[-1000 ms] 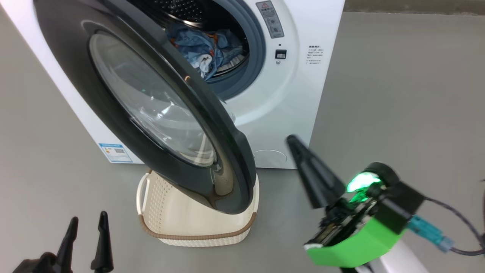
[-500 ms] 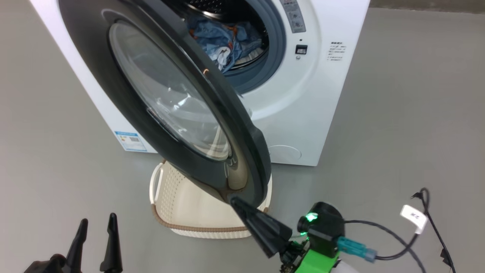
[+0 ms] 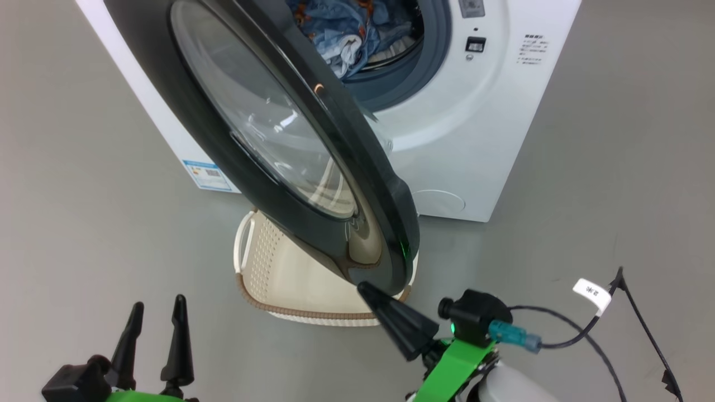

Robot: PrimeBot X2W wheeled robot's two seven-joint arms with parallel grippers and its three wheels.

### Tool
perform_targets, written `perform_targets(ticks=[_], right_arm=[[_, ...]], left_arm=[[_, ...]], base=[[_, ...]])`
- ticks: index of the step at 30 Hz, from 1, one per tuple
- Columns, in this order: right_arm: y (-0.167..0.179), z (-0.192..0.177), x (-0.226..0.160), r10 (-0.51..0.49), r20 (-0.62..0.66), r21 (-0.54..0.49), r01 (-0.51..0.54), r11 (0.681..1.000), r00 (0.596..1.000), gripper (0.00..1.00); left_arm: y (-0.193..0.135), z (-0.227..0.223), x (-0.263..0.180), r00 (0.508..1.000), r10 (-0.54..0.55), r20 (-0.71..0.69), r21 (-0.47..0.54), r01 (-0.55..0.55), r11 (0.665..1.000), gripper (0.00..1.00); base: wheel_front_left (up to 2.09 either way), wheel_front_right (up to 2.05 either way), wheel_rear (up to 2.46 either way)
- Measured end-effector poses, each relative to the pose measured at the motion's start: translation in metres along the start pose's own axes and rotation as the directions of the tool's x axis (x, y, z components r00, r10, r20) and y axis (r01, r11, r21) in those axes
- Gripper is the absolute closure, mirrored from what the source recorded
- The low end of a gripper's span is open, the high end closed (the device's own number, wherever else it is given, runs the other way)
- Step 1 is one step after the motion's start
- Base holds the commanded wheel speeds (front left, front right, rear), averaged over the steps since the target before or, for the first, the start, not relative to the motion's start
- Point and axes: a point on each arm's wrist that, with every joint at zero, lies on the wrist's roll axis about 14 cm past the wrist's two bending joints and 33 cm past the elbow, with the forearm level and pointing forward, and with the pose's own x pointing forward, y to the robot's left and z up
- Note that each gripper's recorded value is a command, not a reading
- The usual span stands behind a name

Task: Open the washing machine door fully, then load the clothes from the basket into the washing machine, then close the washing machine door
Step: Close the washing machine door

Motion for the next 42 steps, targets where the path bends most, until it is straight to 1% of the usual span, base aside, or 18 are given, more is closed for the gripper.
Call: perform_targets(ticks=[4,10,23,35,42], right_arm=[[-0.019,0.0,0.005,-0.044,0.002,0.008,0.044,0.999,0.999,1.0],[-0.037,0.006,0.011,-0.095,0.025,0.026,0.094,0.995,0.995,1.0],[-0.105,0.037,0.032,-0.207,0.119,0.003,0.208,0.978,0.971,1.0],[-0.165,0.067,0.063,-0.269,0.207,-0.024,0.28,0.96,0.941,1.0],[-0.195,0.078,0.08,-0.301,0.24,-0.019,0.315,0.949,0.923,1.0]], left_arm=[[0.0,-0.002,0.003,1.0,0.004,-0.005,-0.001,-0.004,1.0,0.0],[0.0,-0.006,0.006,1.0,0.007,-0.017,-0.003,-0.007,1.0,0.0],[-0.018,-0.011,0.032,0.999,-0.039,-0.02,-0.004,0.039,0.999,0.0],[-0.03,-0.017,0.05,0.997,-0.073,-0.033,-0.002,0.073,0.997,0.0],[-0.028,-0.019,0.056,0.997,-0.068,-0.039,0.004,0.068,0.998,0.0]], base=[[0.0,0.0,0.0],[0.0,0.0,0.0],[0.0,0.0,0.0],[0.0,0.0,0.0],[0.0,0.0,0.0]])
